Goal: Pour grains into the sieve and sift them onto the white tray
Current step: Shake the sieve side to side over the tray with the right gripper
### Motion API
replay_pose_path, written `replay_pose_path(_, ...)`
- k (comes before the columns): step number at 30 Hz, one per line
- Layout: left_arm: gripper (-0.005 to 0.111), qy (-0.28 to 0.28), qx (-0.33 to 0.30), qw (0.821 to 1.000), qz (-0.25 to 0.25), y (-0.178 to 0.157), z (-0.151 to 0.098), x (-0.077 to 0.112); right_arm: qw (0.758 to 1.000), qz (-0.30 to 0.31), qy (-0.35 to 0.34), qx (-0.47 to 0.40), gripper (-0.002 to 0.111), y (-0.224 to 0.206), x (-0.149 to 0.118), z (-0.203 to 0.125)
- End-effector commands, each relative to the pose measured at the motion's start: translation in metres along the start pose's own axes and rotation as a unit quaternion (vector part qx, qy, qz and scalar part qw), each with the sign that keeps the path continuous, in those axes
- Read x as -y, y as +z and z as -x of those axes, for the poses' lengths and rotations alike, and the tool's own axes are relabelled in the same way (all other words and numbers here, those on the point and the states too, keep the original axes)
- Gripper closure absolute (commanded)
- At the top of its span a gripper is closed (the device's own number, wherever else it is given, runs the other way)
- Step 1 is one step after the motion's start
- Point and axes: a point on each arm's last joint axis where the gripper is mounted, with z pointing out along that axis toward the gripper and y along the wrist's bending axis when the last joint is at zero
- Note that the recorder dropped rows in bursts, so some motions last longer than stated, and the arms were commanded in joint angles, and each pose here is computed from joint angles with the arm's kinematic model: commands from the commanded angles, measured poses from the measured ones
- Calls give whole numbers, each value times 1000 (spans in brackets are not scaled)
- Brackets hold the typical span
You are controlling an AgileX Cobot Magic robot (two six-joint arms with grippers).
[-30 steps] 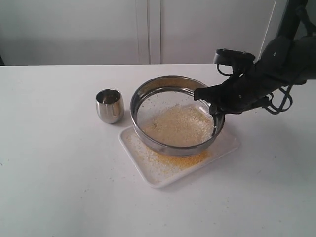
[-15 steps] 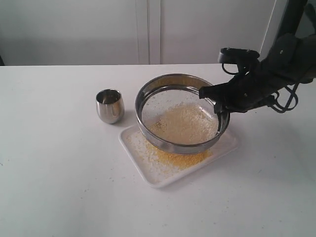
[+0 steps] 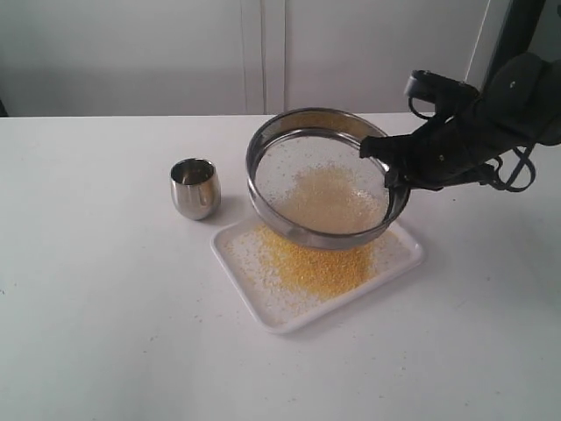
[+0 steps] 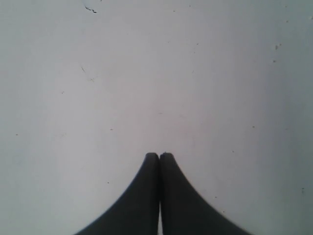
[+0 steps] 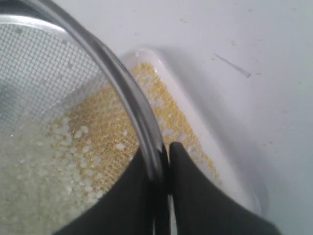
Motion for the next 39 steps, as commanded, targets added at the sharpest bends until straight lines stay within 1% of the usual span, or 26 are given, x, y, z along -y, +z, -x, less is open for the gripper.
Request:
replay_pose_path(1,107,1,-2,1000,-2,0,-2,1,999,6,52,13,108,-5,0,4)
replay_pose_path(2,107,1,-2,1000,-2,0,-2,1,998,3,62,16,108,-5,2,5)
replay_pose_path(5,107,1,-2,1000,-2,0,-2,1,999,6,43,-2,108,-6,2,2)
replay_pose_path(17,107,1,-2,1000,-2,0,-2,1,999,11,46,-24,108,-7,0,-2)
replay_pose_path(23,107,1,-2,1000,-2,0,-2,1,999,17,42,-18,108,-19,-4,1)
replay_pose_path(35,107,1,-2,1000,-2,0,-2,1,998,37,35,-47,108,-45,-13,-3)
replay_pose_path(39,107,1,-2,1000,-2,0,-2,1,996,45,29,-69,108,-55,-17,-7)
